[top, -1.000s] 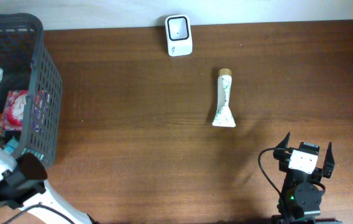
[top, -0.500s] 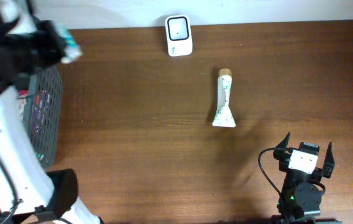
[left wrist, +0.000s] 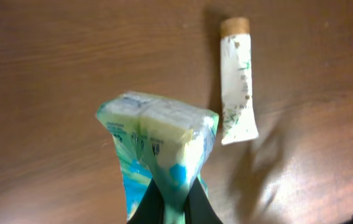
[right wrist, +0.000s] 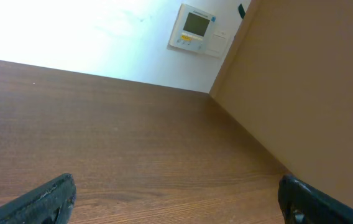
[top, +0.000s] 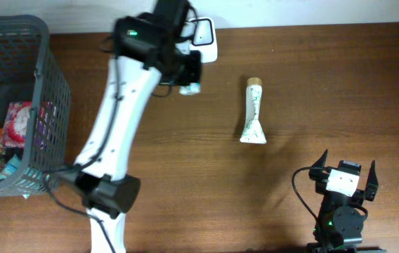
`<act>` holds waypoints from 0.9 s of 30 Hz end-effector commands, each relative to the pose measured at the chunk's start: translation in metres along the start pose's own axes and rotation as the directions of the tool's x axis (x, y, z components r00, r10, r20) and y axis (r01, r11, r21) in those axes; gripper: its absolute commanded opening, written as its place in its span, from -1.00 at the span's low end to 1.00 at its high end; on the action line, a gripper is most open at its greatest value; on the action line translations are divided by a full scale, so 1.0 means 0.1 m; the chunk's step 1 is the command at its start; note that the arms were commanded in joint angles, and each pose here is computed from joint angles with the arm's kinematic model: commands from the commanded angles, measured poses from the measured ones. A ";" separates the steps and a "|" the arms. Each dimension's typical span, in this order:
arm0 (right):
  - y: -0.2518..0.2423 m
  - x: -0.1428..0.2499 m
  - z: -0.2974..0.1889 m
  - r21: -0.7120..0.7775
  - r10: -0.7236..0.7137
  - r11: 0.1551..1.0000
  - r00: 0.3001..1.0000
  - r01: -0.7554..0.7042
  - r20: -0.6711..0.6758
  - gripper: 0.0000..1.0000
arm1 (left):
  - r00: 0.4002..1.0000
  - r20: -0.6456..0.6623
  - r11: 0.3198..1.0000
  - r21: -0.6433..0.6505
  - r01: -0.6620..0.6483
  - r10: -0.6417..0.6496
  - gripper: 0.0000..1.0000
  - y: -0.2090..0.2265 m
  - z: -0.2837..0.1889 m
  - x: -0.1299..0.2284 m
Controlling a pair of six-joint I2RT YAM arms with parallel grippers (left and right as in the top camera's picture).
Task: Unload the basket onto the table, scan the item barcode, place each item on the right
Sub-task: 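Carry the green tissue pack to the scanner and set it beside the tube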
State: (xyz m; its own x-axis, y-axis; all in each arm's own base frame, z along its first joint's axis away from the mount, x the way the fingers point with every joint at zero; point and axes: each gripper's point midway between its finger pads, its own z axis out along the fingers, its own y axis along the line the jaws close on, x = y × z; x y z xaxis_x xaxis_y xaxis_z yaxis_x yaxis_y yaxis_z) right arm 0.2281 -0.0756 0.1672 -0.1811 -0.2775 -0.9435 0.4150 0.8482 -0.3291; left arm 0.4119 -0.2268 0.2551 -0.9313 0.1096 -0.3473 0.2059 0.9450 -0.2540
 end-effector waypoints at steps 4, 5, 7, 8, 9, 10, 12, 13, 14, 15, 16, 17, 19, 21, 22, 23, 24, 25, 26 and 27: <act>-0.02 0.04 0.00 0.016 -0.001 1.000 1.000 0.001 -0.009 0.97 | 0.994 -0.112 1.000 -0.002 -0.008 0.008 -0.84 -0.42 1.15 0.14; -0.02 0.04 0.00 0.016 -0.001 1.000 1.000 0.001 -0.009 0.97 | 0.991 -0.132 1.000 -0.007 -0.016 0.015 -0.85 -0.45 1.30 0.19; -0.02 0.04 0.00 0.016 -0.001 1.000 1.000 0.001 -0.009 0.97 | 0.984 -0.176 1.000 -0.019 -0.021 0.017 -0.84 -0.48 1.60 0.30; -0.02 0.04 0.00 0.016 -0.001 1.000 1.000 0.001 -0.009 0.97 | 0.979 -0.202 0.999 -0.027 -0.021 0.015 -0.84 -0.50 1.75 0.38; -0.02 0.04 0.00 0.016 -0.001 1.000 1.000 0.001 -0.009 0.97 | 0.974 -0.224 0.999 -0.034 -0.026 0.017 -0.80 -0.51 1.89 0.44; -0.02 0.04 0.00 0.016 -0.001 1.000 1.000 0.001 -0.009 0.97 | 0.971 -0.238 0.999 -0.039 -0.030 0.020 -0.74 -0.52 1.98 0.49; -0.02 0.04 0.00 0.016 -0.001 1.000 1.000 0.001 -0.009 0.97 | 0.965 -0.261 0.998 -0.053 -0.024 0.009 -0.67 -0.51 2.16 0.57; -0.02 0.04 0.00 0.016 -0.001 1.000 1.000 0.001 -0.009 0.97 | 0.964 -0.266 0.998 -0.055 -0.025 0.009 -0.66 -0.51 2.21 0.59; -0.02 0.04 0.00 0.016 -0.001 1.000 1.000 0.001 -0.009 0.97 | 0.962 -0.272 0.998 -0.060 -0.015 -0.002 -0.60 -0.52 2.28 0.62; -0.02 0.04 0.00 0.016 -0.001 1.000 1.000 0.001 -0.009 0.97 | 0.962 -0.274 0.998 -0.058 -0.019 0.002 -0.51 -0.54 2.32 0.64; -0.02 0.04 0.00 0.016 -0.001 1.000 1.000 0.001 -0.009 0.97 | 0.963 -0.268 0.999 -0.049 -0.023 0.009 -0.50 -0.58 2.32 0.63; -0.02 0.04 0.00 0.016 -0.001 1.000 1.000 0.001 -0.009 0.97 | 0.964 -0.265 0.999 -0.035 -0.026 0.015 -0.46 -0.63 2.33 0.63; -0.02 0.04 0.00 0.016 -0.001 1.000 1.000 0.001 -0.009 0.97 | 0.962 -0.273 1.000 0.020 -0.016 0.021 -0.39 -0.74 2.32 0.64; -0.02 0.04 0.00 0.016 -0.001 1.000 1.000 0.001 -0.009 0.97 | 0.960 -0.281 0.999 0.032 -0.006 0.015 -0.41 -0.74 2.29 0.63; -0.02 0.04 0.00 0.016 -0.001 1.000 1.000 0.001 -0.009 0.97 | 0.959 -0.285 1.000 0.027 -0.001 0.008 -0.42 -0.72 2.25 0.62; -0.02 0.04 0.00 0.016 -0.001 1.000 1.000 0.001 -0.009 0.97 | 0.957 -0.290 1.000 0.020 0.008 -0.002 -0.43 -0.67 2.19 0.60; -0.02 0.04 0.00 0.016 -0.001 1.000 1.000 0.001 -0.009 0.97 | 0.955 -0.295 1.000 0.009 0.013 -0.010 -0.42 -0.63 2.13 0.58; -0.02 0.04 0.00 0.016 -0.001 1.000 1.000 0.001 -0.009 0.97 | 0.954 -0.298 1.000 0.001 -0.003 0.003 -0.38 -0.57 2.07 0.56; -0.02 0.04 0.00 0.016 -0.001 1.000 1.000 0.001 -0.009 0.97 | 0.952 -0.300 0.999 0.013 -0.052 0.054 -0.25 -0.51 2.00 0.53; -0.02 0.04 0.00 0.016 -0.001 1.000 1.000 0.001 -0.009 0.97 | 0.948 -0.305 0.996 0.016 -0.091 0.091 -0.18 -0.42 1.94 0.50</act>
State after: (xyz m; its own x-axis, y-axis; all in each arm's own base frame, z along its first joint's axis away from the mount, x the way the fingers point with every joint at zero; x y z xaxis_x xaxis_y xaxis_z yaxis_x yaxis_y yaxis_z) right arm 0.2281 -0.0756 0.1672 -0.1809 -0.2772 -0.9436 0.4151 0.8483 -0.3288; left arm 0.4008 -0.3376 0.0582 -0.9763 0.2132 -0.0363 0.2157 0.9475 -0.2360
